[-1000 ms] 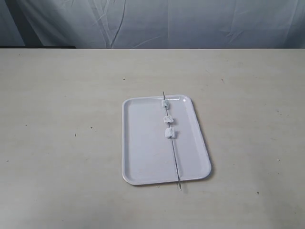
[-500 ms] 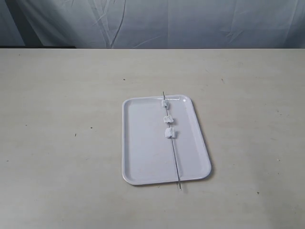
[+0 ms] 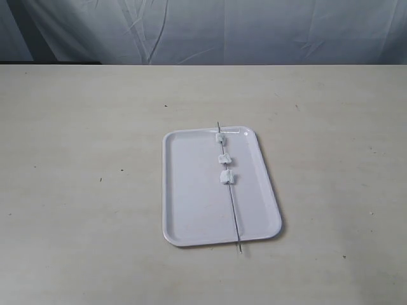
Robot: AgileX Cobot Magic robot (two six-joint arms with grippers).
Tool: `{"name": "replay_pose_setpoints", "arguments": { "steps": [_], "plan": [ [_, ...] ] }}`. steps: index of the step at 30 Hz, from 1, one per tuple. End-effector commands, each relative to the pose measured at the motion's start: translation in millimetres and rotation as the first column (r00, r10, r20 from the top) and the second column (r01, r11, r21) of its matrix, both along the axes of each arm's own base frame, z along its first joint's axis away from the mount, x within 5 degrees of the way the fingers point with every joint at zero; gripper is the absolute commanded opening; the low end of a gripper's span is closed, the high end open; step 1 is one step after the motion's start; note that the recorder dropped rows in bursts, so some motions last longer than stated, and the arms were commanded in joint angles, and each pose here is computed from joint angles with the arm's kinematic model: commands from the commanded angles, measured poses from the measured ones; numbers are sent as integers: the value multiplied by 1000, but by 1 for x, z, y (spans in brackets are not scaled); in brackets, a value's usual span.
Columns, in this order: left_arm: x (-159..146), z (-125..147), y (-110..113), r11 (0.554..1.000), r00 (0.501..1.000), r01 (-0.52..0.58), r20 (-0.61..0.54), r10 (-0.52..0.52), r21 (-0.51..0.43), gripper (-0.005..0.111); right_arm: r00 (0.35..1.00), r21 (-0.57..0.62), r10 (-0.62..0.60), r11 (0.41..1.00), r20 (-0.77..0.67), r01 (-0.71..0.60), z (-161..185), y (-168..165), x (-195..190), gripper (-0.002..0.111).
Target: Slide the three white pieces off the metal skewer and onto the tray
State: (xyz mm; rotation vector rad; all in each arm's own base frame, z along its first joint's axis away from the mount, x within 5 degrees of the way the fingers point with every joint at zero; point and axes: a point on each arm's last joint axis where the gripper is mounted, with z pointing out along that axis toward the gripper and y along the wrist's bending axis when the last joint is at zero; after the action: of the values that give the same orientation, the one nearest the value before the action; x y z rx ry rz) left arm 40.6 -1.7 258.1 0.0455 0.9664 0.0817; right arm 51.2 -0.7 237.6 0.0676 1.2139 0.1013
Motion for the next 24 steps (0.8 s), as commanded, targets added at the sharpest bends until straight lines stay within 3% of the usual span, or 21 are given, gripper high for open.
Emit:
{"name": "replay_pose_setpoints", "arguments": {
  "steps": [1, 3, 5, 7, 10, 12, 14, 17, 21, 22, 24],
  "plan": [
    [-2, 2, 0, 999, 999, 24, 38, -23, -21, 0, 1000, 82, 4, 997, 15, -5, 0, -2, -1, -1],
    [-3, 3, 0, 993, 996, 76, 52, -71, -87, 0, 999, 205, 43, 978, 20, -46, 0, -3, -1, -1],
    [-1, 1, 0, 955, 983, 181, 45, -175, -237, 0, 994, 383, 111, 917, 21, -110, -1, -2, 0, -1],
    [4, -7, -2, 927, 970, 206, -60, -236, -313, 0, 988, 448, 149, 886, -38, -116, -7, -1, 2, -1],
    [5, 1, -11, 927, 939, 248, -166, -301, -281, 0, 967, 442, 178, 893, -182, -81, -5, 2, 1, -1],
    [8, 14, -21, 945, 920, 299, -223, -323, -133, 0, 960, 410, 182, 909, -214, -81, 6, 3, -2, -1],
    [11, 33, -29, 932, 897, 360, -259, -359, -43, 0, 961, 368, 189, 924, -202, -104, 23, 4, -4, -1],
    [26, 69, -28, 932, 888, 360, -289, -358, -50, 0, 958, 306, 203, 943, -204, -134, 56, 6, 1, -1],
    [68, 113, -34, 922, 851, 388, -383, -360, -6, 0, 932, 165, 208, 972, -298, -165, 107, 14, 25, 0],
    [83, 122, -38, 908, 823, 418, -419, -385, -13, 0, 917, 155, 218, 972, -334, -174, 117, 16, 34, 0],
    [114, 129, -48, 864, 718, 492, -511, -473, -109, 0, 853, 132, 247, 969, -459, -210, 137, 26, 61, 3]
  ]
}}
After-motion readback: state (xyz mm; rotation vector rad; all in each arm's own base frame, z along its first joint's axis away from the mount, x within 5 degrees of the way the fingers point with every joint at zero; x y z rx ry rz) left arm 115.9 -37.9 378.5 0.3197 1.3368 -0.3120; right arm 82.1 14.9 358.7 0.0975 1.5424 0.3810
